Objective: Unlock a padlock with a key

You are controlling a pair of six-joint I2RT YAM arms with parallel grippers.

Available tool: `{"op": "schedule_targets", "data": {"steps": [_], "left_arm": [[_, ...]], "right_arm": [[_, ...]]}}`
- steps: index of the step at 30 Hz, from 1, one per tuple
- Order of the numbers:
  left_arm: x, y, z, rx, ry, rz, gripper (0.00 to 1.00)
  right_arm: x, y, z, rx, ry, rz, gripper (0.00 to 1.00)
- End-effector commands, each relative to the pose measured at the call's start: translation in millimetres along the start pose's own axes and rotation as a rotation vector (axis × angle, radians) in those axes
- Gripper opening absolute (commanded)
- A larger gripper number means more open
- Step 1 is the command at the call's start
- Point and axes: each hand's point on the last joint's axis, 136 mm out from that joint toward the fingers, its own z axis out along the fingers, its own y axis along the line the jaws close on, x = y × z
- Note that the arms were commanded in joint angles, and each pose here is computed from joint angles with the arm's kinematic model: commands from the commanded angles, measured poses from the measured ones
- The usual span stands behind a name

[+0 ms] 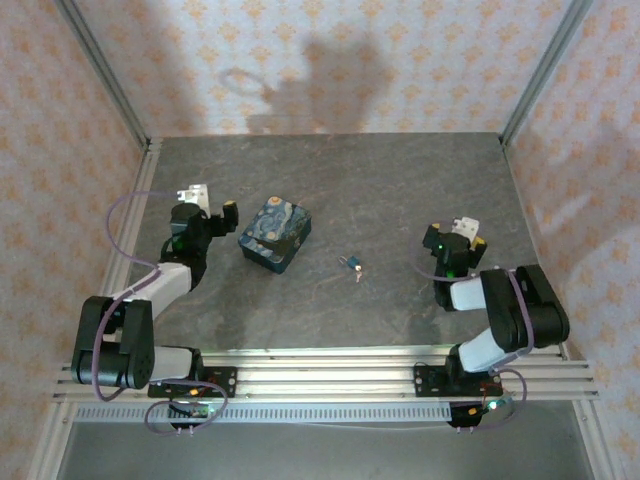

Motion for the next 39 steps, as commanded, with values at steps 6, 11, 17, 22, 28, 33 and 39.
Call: {"op": "schedule_targets", "data": {"steps": [6, 11, 17, 22, 28, 33, 39], "left_arm": [[-11.0, -3.1, 2.8, 0.007, -0.043, 0.014, 1.00], [-1.4, 5.7, 9.3, -0.052, 0.064, 0.020, 1.00], [33.6, 20.0, -11.9, -0.100, 0.031, 0.028, 1.00], [34.9, 14.4, -4.2, -0.068, -0.016, 0.018, 1.00], [55.4, 12.5, 15.3, -0.072, 0.036, 0.033, 1.00], [54.1, 11.3, 16.0, -0.085, 0.029, 0.048, 1.00], [54.6, 10.8, 15.9, -0.084, 0.032, 0.048, 1.00]], "right_arm": [[-25.4, -0.3, 13.0, 0.031, -0.024, 0.033, 1.00], [-25.2, -0.5, 12.8, 0.030, -0.024, 0.032, 1.00], [-25.7, -0.3, 12.7, 0.029, -0.025, 0.032, 1.00], [-25.4, -0.4, 12.5, 0.029, -0.024, 0.032, 1.00], [-25.2, -0.6, 12.9, 0.030, -0.023, 0.032, 1.00], [-25.2, -0.3, 12.8, 0.029, -0.023, 0.031, 1.00], [-25.3, -0.5, 12.9, 0.030, -0.023, 0.032, 1.00]]}}
